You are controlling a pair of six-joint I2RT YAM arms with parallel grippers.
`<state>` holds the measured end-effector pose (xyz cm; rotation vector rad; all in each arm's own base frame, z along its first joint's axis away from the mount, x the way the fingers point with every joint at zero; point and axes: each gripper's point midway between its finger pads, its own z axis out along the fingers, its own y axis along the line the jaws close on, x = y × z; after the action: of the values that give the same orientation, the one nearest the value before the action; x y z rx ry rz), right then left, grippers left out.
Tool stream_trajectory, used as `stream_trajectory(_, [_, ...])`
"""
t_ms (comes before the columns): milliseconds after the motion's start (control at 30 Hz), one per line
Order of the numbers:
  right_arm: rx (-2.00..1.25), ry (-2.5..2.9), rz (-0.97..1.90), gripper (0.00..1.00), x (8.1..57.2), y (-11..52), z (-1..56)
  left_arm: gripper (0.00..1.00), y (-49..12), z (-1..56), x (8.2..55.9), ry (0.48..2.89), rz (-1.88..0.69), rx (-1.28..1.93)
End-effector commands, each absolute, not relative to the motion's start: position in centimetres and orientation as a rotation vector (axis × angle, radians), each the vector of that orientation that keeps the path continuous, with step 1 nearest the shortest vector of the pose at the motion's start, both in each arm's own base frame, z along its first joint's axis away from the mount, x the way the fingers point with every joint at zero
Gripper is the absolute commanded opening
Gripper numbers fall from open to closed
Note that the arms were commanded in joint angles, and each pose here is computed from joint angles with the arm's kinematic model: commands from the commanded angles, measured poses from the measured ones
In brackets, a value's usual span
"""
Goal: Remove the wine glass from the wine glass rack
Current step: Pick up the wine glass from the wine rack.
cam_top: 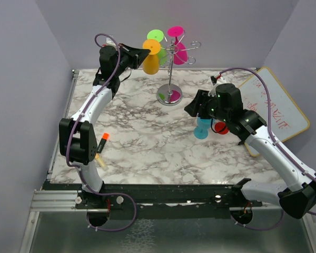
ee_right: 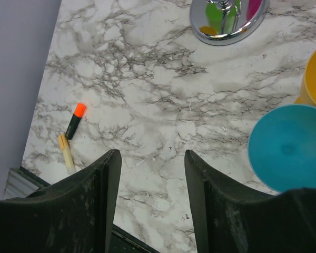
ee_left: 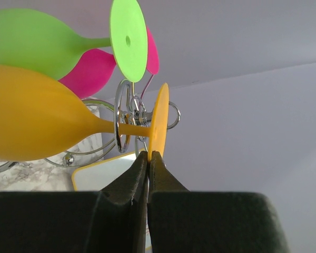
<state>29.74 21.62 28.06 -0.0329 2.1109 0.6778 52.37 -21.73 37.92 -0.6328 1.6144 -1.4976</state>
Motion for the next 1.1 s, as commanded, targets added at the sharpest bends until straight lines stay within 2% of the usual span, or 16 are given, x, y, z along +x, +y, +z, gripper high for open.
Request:
stream_trajectory(0, [-0.021, 2.116, 0.651, 0.57, 29.5, 20.9, 27.8, 0.00, -21.3, 39.8, 52.9, 1.541, -1.502, -0.636])
stream_trajectory(500, [-0.018, 2.121, 0.645, 0.57, 29.5, 20.8, 27.6, 0.00, -23.8, 37.9, 52.9, 1.612, -1.522, -0.564])
stream_trajectory(1067, [-0.014, 2.118, 0.651, 0.57, 29.3, 20.8, 27.7, 0.00, -19.7, 41.4, 51.7, 1.474, -1.400, -0.634])
